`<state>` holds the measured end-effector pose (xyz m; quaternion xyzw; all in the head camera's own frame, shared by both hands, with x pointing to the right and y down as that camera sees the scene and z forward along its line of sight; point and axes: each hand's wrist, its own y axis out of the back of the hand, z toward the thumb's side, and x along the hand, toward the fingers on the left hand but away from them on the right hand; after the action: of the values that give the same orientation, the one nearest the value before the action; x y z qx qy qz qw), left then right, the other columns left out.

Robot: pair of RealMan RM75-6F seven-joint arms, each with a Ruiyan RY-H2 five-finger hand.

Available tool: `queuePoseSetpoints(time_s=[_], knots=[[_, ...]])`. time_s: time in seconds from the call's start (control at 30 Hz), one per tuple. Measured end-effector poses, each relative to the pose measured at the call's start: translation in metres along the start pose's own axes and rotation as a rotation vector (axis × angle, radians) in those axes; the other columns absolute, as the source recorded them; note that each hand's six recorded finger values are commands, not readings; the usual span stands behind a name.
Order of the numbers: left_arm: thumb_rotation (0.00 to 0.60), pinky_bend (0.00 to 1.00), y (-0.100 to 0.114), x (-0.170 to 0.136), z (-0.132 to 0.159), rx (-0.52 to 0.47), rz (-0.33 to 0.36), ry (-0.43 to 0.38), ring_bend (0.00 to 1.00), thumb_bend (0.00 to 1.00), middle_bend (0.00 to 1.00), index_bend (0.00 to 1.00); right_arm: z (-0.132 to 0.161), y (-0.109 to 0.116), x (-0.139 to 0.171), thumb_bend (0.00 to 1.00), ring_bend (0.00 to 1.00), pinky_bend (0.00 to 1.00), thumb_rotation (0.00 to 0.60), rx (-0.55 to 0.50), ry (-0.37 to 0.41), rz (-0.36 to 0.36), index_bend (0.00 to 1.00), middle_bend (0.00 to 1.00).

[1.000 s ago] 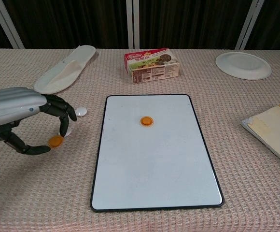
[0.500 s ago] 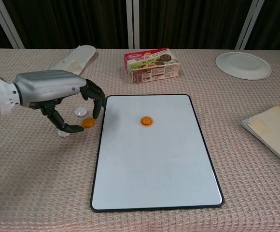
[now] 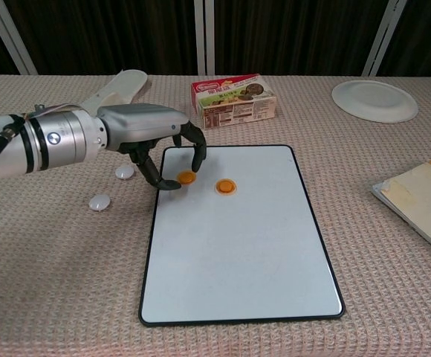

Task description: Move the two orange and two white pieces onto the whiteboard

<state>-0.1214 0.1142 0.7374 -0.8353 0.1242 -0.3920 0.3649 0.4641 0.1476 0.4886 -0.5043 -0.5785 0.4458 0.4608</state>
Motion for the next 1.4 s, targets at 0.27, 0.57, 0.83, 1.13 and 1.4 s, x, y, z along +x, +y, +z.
queuePoseSetpoints(time_s=[0.27, 0.57, 0.83, 1.13, 1.4], knots=[[0.600, 0.27, -0.011, 0.011, 0.005, 0.007, 0.001, 0.017, 0.18, 0.30, 0.28, 0.55, -0.004, -0.002, 0.003, 0.21, 0.00, 0.00, 0.600, 0.000, -0.013, 0.011, 0.00, 0.00], [0.600, 0.27, -0.011, 0.012, 0.008, 0.026, 0.001, 0.023, 0.18, 0.30, 0.28, 0.56, -0.003, -0.004, 0.002, 0.21, 0.00, 0.00, 0.600, -0.003, -0.006, 0.018, 0.00, 0.00], [0.600, 0.27, -0.015, 0.011, 0.014, 0.035, -0.007, 0.018, 0.18, 0.30, 0.28, 0.57, -0.002, -0.005, 0.002, 0.21, 0.00, 0.00, 0.600, -0.006, -0.006, 0.018, 0.00, 0.00], [0.600, 0.27, -0.015, 0.014, 0.018, 0.097, -0.009, 0.015, 0.18, 0.30, 0.28, 0.58, -0.004, -0.006, 0.004, 0.21, 0.00, 0.00, 0.600, -0.012, -0.007, 0.022, 0.00, 0.00], [0.600, 0.27, -0.016, 0.016, 0.021, 0.117, -0.033, 0.019, 0.18, 0.30, 0.28, 0.58, -0.007, -0.006, 0.005, 0.21, 0.00, 0.00, 0.600, -0.017, -0.011, 0.021, 0.00, 0.00]])
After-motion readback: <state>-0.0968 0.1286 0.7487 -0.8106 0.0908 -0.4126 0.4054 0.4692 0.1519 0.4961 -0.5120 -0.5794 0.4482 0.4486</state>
